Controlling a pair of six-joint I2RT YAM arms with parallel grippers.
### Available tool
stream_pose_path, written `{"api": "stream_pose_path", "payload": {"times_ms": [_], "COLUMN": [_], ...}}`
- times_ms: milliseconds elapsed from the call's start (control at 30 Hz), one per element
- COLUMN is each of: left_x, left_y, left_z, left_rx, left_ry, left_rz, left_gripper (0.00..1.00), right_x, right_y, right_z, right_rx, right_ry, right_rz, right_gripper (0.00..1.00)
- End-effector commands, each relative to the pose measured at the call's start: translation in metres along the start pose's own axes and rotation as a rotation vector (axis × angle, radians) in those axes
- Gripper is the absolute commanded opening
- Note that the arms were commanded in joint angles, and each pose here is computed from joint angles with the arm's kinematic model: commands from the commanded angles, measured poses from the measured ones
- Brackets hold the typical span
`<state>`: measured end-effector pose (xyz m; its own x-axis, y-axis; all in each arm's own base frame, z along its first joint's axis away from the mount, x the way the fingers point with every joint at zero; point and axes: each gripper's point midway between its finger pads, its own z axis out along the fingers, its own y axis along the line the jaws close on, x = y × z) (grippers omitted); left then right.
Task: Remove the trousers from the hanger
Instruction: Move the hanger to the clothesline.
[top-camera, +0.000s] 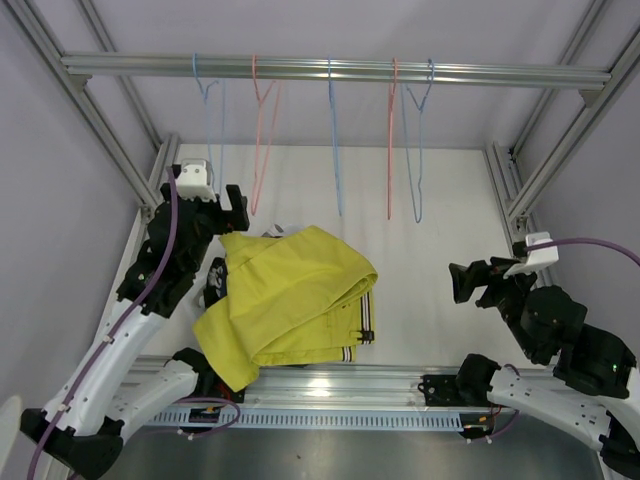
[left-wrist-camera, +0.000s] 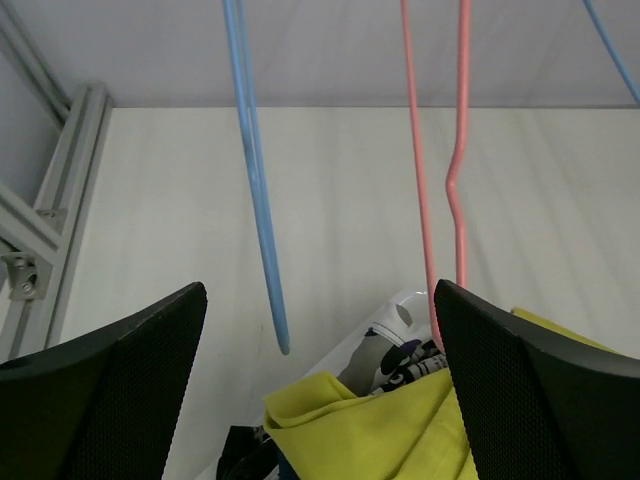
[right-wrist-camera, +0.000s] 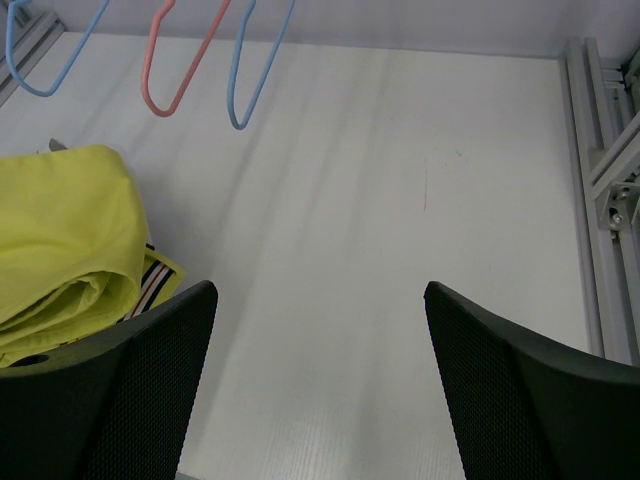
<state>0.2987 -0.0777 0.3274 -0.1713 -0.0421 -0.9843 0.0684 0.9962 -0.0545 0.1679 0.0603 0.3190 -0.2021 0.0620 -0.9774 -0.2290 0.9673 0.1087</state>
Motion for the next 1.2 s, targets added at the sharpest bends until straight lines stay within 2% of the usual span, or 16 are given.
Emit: {"api": "stream_pose_path", "payload": {"times_ms": [0,100,200,433,600,800,833,900,933,1167], "left_x": [-0.018,-0.019,-0.016,0.000,0.007,0.014,0.015,0.016,0.017,0.013], "left_y": [-0.017,-0.019,-0.015,0.001,0.008,0.009,0.007,0.001,-0.002,-0.024], "left_z": [0.003,0.006,0.011,0.022,0.021,0.020,0.021,0.023,0.024,0.033], "left_rx": [0.091,0.107,0.083,-0.019,-0.054,-0.055,-0.050,-0.034,-0.026,0.012], "left_ry": [-0.044,-0.043,-0.022,0.031,0.036,0.033,0.038,0.046,0.051,0.069], "left_rz": [-0.062,-0.070,-0.063,-0.044,-0.037,-0.029,-0.027,-0.021,-0.017,-0.011], "left_gripper": [0.99,0.97,0.88,0.54,0.44,0.23,0.15,0.10,0.03,0.01], "right_x": [-0.008,-0.008,-0.007,-0.007,-0.010,-0.014,-0.013,-0.013,-0.012,-0.013], "right_y": [-0.006,-0.006,-0.006,-0.007,-0.009,-0.011,-0.010,-0.010,-0.010,-0.011], "right_z": [-0.003,-0.003,-0.004,-0.007,-0.009,-0.011,-0.011,-0.011,-0.011,-0.012], "right_rx": [0.021,0.018,0.015,0.001,-0.001,0.000,-0.003,-0.003,-0.004,-0.009], "right_ry": [-0.036,-0.037,-0.039,-0.051,-0.063,-0.081,-0.078,-0.078,-0.075,-0.079], "right_rz": [0.035,0.039,0.046,0.062,0.067,0.075,0.072,0.072,0.071,0.078], "right_gripper": [0.89,0.89,0.89,0.89,0.89,0.89,0.89,0.89,0.89,0.89]}}
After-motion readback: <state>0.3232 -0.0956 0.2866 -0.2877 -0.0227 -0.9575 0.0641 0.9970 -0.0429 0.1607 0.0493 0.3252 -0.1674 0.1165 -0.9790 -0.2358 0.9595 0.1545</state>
